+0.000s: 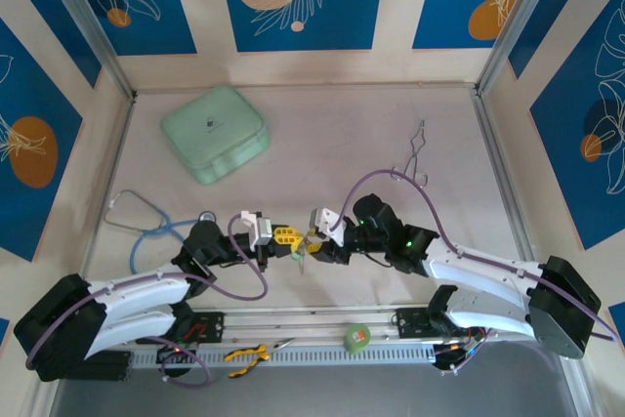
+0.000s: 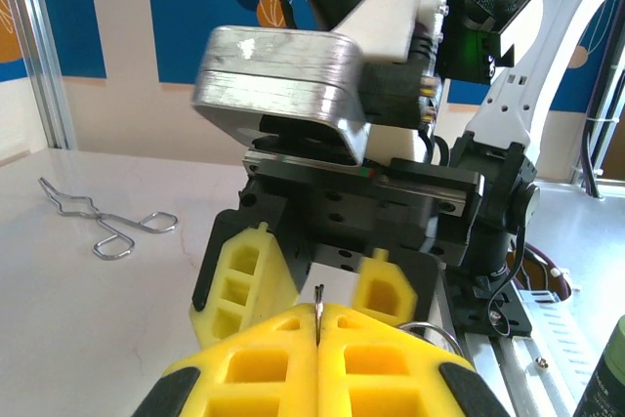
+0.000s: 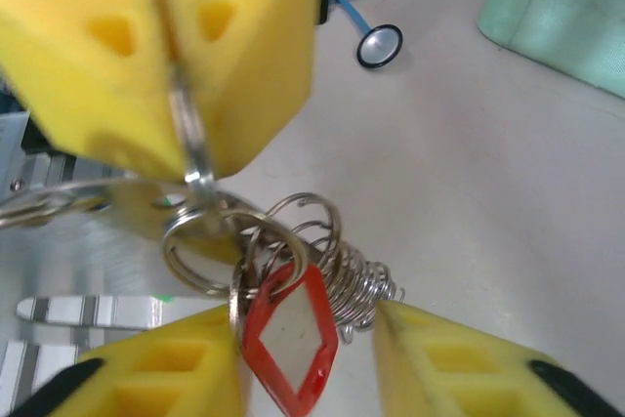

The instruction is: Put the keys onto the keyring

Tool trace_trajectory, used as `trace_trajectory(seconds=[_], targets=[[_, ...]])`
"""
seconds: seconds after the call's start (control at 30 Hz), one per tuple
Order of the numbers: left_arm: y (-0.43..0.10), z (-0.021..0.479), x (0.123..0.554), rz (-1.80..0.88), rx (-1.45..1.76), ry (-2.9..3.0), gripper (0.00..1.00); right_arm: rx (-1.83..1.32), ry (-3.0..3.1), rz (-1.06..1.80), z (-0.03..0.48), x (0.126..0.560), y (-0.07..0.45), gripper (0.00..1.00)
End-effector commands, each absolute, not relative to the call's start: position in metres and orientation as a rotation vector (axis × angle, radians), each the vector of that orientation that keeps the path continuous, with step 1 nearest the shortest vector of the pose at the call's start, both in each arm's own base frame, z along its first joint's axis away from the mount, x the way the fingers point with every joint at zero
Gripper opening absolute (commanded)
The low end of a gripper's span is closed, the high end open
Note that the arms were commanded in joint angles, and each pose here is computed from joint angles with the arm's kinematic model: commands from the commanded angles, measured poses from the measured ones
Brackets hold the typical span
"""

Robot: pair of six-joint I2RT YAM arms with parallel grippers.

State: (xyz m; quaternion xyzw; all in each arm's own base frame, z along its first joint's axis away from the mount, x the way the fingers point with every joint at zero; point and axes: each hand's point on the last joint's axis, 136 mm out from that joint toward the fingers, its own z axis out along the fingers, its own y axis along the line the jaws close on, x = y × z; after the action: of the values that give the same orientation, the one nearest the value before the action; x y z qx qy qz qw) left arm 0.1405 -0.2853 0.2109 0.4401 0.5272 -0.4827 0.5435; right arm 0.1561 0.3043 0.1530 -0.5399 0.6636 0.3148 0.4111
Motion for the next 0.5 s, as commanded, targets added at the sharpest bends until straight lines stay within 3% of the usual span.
trace_trajectory(seconds=[0.0,0.1,0.47], targets=[[-0.285,0.228,0.14,-1.131,1.042,1.191,0.0,-1.317,1.612,0.782,0.167,0.162,0.31,0.25],[-0.285,0.227,0.14,-1.123,1.043,1.195,0.0,-1.32,1.611,0.776,0.169,0.16,0.307,0.13],[-0.286,0.206,0.146,-1.047,1.109,1.303,0.0,-1.378,1.643,0.635,0.185,0.163,0.289,0.0]])
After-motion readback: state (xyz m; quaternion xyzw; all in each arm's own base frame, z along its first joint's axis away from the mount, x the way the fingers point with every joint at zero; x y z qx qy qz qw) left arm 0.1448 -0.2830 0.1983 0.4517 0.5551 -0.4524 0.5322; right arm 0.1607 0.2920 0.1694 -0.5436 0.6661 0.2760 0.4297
